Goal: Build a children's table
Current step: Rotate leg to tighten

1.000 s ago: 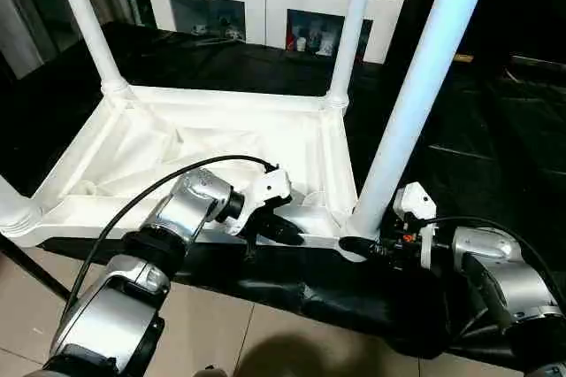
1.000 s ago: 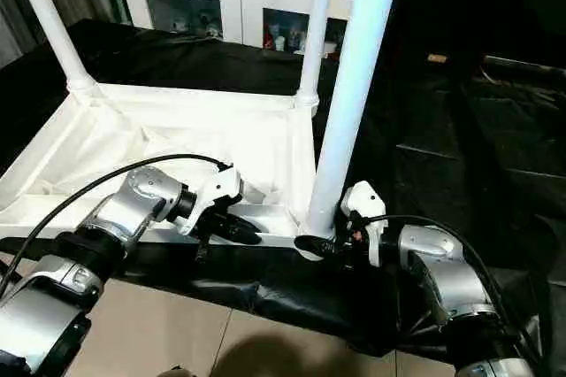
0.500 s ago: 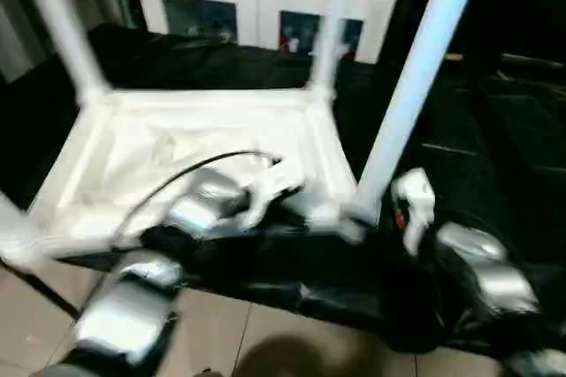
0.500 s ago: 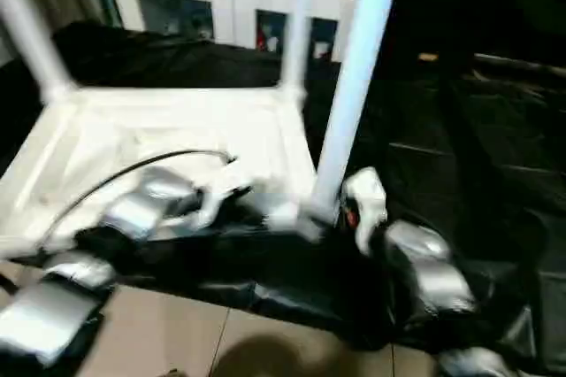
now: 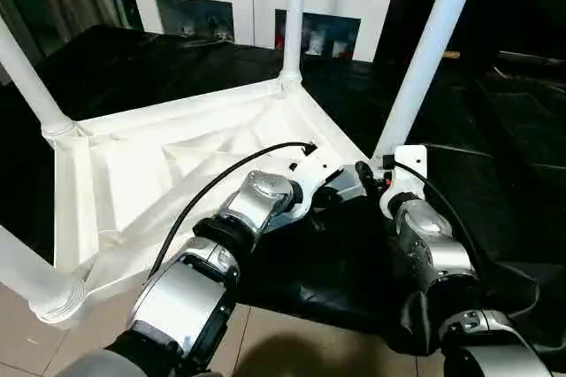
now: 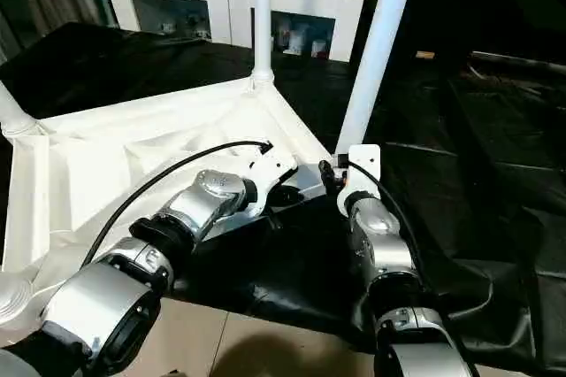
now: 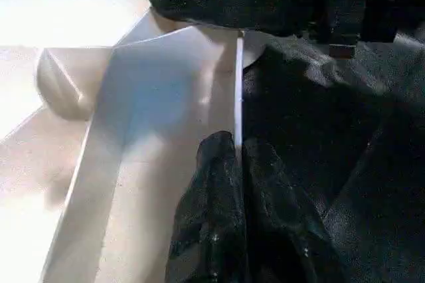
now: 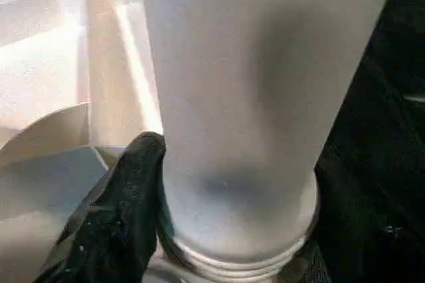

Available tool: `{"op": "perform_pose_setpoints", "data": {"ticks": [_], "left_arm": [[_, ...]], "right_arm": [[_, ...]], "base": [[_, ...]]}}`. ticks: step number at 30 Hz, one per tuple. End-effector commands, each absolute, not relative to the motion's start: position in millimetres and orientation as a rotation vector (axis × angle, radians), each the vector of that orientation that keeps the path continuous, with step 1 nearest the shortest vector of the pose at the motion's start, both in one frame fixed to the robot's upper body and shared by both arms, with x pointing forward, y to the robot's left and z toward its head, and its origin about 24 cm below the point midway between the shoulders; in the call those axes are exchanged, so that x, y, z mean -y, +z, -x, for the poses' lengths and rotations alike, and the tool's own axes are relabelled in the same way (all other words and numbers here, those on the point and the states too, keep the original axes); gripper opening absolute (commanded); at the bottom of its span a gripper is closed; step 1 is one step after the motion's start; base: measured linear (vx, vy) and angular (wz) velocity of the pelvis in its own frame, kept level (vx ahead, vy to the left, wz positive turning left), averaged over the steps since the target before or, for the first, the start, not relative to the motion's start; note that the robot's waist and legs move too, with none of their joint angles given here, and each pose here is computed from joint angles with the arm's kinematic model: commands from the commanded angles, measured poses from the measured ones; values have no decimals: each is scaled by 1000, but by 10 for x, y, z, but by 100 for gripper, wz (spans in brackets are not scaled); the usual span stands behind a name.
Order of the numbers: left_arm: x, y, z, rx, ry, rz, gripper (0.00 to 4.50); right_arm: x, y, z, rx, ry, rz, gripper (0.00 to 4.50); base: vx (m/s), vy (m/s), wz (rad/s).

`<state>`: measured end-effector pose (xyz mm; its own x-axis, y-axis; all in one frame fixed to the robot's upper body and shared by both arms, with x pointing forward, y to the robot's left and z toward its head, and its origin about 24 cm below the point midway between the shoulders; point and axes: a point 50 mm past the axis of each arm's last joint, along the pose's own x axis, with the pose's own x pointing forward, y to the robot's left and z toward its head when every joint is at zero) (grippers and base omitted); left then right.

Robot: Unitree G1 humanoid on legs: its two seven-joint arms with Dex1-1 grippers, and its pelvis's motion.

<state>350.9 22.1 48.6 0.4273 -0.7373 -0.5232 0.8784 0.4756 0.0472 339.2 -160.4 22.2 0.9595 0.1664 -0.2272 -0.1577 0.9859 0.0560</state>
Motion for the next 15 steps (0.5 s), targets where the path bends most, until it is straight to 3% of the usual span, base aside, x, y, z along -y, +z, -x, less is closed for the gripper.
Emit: {"op": "perform_pose_setpoints", "data": {"ticks": [1,4,6,7,11,15], "left_arm": [[-268,455,-3500,-452,-1044,-307,0],[-301,448,-3486,-453,-1090,-311,0],[-369,442,-3469,-466,-1144,-309,0],[-400,441,-3461,-472,-1166,-305,0],[-549,467,-3377,-449,-1363,-310,0],[-682,480,-3291,-458,-1506,-282,0]], "right_arm": [[1561,295,-3378,-188,262,-40,360],[1651,360,-3372,-167,315,-29,383],[1744,408,-3313,-181,458,7,393],[1780,417,-3277,-195,524,35,419],[1961,445,-3091,-238,759,143,419],[2009,463,-2974,-274,898,142,419]], "base": [[0,0,0],[0,0,0],[0,0,0],[0,0,0],[0,0,0],[0,0,0]]}}
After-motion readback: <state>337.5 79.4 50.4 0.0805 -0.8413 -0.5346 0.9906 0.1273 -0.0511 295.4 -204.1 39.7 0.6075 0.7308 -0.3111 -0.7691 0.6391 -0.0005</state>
